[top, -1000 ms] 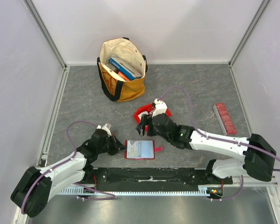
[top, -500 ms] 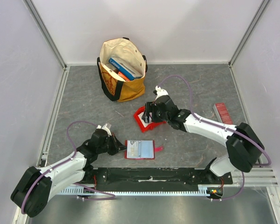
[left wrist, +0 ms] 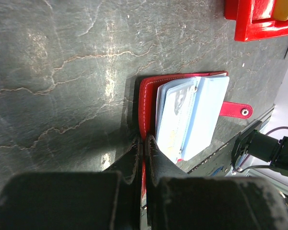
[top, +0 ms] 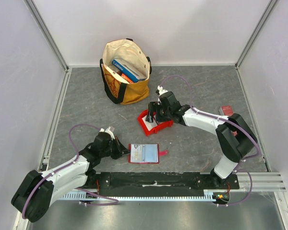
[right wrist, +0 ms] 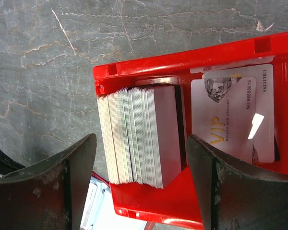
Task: Put the credit cards into the card holder
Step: Pick up the credit card from the storage box.
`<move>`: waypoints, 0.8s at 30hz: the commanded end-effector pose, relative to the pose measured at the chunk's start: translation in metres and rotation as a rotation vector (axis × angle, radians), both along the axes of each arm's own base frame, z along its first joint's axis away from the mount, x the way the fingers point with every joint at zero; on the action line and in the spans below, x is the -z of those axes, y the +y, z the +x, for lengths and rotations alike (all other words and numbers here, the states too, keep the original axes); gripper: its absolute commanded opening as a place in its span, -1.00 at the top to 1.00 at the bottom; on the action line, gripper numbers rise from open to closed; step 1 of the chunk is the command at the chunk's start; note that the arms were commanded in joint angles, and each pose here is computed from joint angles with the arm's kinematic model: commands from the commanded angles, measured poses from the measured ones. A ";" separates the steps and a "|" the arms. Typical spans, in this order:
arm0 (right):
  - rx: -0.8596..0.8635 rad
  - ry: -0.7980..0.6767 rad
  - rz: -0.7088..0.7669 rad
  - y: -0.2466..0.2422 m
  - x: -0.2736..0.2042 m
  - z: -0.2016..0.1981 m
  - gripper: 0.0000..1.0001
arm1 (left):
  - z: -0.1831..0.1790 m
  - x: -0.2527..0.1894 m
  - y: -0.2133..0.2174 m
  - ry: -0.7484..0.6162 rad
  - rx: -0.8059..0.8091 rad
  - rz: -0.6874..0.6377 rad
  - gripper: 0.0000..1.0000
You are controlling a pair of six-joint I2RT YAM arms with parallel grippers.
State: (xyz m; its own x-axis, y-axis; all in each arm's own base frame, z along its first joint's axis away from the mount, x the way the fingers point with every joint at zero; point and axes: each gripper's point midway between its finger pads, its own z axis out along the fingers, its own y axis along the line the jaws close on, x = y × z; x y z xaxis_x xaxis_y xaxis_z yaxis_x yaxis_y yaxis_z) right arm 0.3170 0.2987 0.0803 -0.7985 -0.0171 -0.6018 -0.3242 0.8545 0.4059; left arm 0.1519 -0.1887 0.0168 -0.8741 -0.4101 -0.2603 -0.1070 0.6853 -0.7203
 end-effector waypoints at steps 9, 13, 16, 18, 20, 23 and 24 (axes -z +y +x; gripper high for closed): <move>-0.105 0.024 0.097 0.027 -0.004 0.010 -0.64 | 0.012 -0.007 -0.001 -0.035 -0.013 0.017 0.97; -0.110 0.025 0.106 0.026 -0.006 0.010 -0.60 | 0.012 -0.007 -0.001 -0.034 -0.014 0.017 0.97; -0.108 0.019 0.112 0.024 -0.010 0.012 -0.51 | 0.012 -0.007 -0.001 -0.033 -0.013 0.016 0.96; -0.108 0.015 0.122 0.024 -0.014 0.013 -0.41 | 0.012 -0.008 -0.002 -0.035 -0.013 0.015 0.97; -0.110 0.013 0.127 0.024 -0.016 0.013 -0.34 | 0.013 -0.009 -0.002 -0.037 -0.012 0.012 0.97; -0.103 0.007 0.130 0.022 -0.018 0.015 -0.29 | 0.012 -0.009 -0.002 -0.035 -0.010 0.012 0.96; -0.103 0.008 0.129 0.021 -0.018 0.014 -0.26 | 0.013 -0.009 -0.002 -0.037 -0.012 0.012 0.96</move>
State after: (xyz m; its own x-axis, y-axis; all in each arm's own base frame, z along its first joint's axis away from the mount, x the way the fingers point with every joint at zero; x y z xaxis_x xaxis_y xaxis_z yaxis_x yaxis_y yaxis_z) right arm 0.3206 0.3098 0.0674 -0.8404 -0.0400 -0.5405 -0.3527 0.7976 0.4894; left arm 0.1529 -0.1893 0.0163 -0.8763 -0.4088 -0.2549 -0.1136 0.6895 -0.7153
